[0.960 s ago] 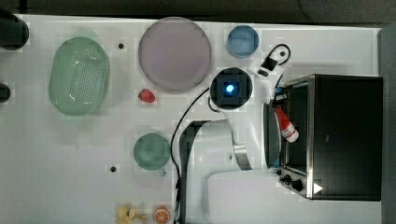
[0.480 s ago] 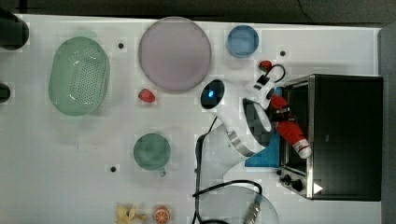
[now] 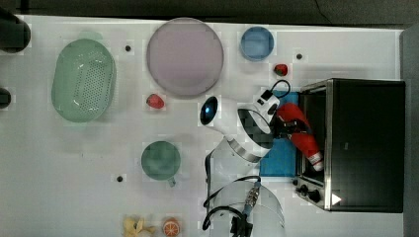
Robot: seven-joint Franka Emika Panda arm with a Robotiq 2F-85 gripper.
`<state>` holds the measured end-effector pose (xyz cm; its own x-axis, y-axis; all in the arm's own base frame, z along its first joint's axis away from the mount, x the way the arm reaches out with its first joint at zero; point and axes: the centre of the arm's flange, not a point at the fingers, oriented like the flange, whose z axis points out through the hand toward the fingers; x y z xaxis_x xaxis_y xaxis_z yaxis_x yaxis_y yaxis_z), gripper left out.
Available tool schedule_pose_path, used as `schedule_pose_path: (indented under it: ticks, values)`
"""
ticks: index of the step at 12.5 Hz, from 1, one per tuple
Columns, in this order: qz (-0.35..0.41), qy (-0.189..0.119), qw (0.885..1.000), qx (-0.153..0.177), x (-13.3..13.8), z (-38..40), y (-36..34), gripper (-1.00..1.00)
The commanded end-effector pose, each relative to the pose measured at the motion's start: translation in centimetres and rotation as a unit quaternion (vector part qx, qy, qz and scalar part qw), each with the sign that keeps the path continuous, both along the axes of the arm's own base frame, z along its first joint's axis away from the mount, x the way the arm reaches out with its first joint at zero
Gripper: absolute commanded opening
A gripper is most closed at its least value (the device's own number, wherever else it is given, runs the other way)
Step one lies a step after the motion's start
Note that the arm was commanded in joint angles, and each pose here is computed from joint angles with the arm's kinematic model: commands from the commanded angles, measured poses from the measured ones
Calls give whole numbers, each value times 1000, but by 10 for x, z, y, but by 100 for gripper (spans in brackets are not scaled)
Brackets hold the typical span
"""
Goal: Pick Ketchup from the table and place in oven.
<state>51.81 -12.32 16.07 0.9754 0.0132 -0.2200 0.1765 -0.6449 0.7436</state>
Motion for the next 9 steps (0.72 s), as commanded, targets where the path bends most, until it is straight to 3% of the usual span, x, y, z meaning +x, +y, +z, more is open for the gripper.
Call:
schedule_pose_path:
  ticks: [1, 2, 6, 7, 9]
  values:
    - [-16, -68, 997, -22, 16, 12, -13, 79]
    - [-7, -72, 997, -15, 19, 13, -4, 99]
    - [-1, -90, 996, -11, 30, 32, 11, 100]
    - [-11, -106, 994, 5, 34, 43, 17, 100]
    - [-61, -155, 982, 83, 39, 76, 32, 100]
